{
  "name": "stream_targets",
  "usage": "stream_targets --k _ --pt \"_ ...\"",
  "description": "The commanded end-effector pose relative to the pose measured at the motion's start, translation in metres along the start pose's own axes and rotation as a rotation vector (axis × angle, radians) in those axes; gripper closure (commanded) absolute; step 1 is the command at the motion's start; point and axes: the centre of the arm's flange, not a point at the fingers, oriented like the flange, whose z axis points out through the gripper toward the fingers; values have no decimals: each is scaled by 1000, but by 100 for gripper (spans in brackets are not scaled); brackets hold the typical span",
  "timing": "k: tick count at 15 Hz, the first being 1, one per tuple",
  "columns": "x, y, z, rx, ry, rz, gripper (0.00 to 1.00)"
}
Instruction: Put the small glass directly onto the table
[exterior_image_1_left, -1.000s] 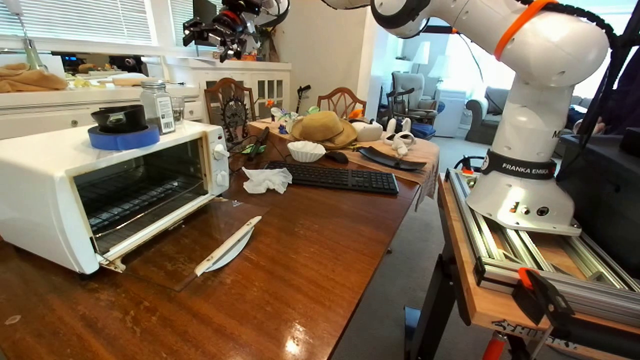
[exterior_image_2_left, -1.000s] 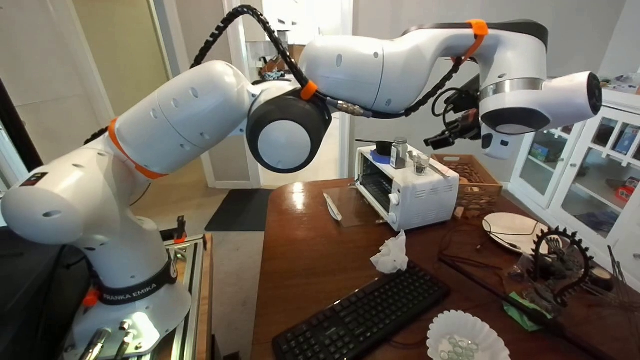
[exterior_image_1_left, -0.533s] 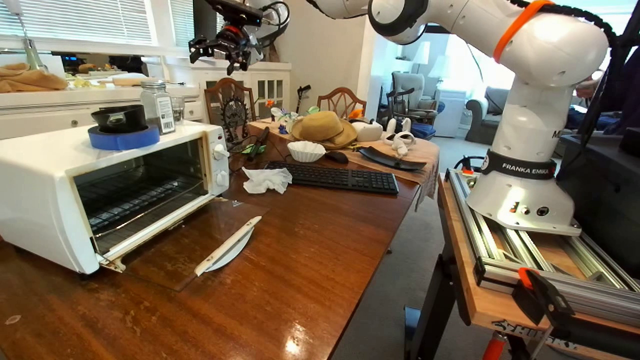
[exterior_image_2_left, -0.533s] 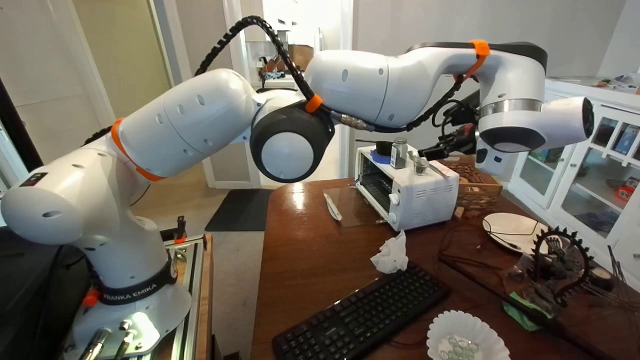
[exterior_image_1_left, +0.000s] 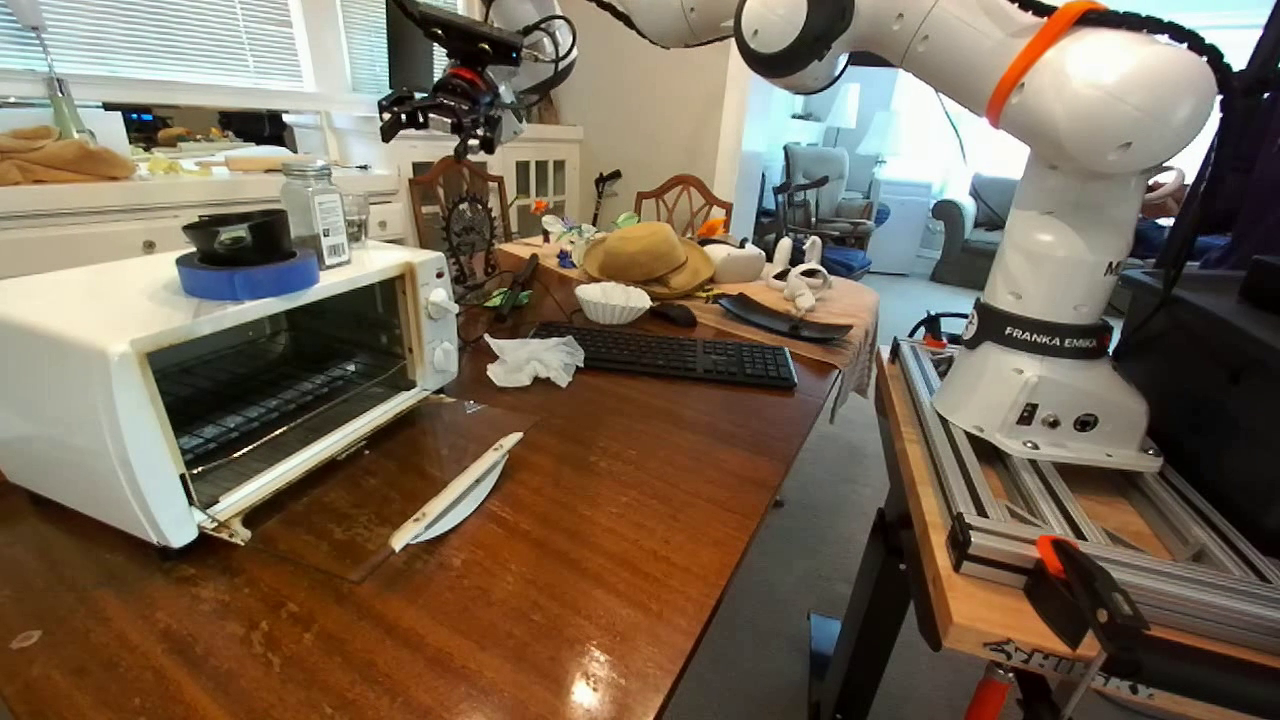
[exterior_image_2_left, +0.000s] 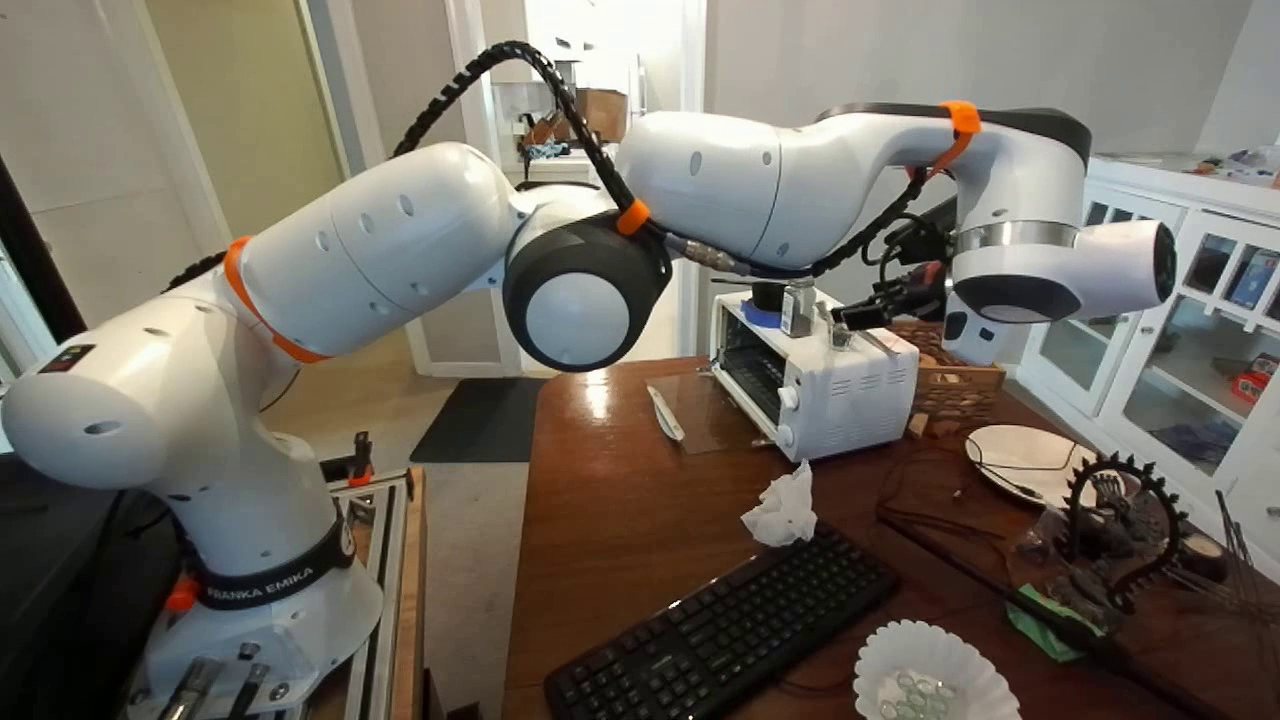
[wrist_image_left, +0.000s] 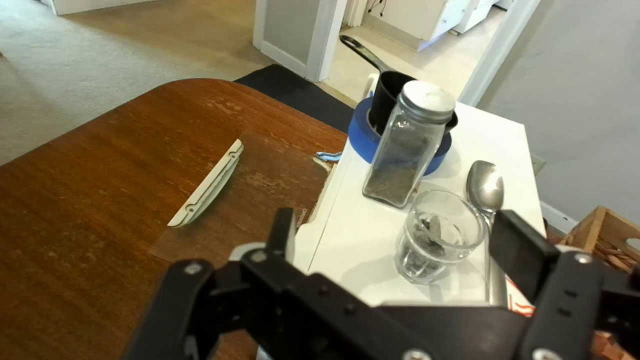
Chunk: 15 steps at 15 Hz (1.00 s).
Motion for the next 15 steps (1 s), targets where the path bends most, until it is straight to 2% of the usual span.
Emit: stream_targets --k 1,8,15 --pt "24 -3 19 57 -53 52 0" --pt "41 -16 59 128 -104 63 0" --pt "41 -23 72 164 -82 72 0"
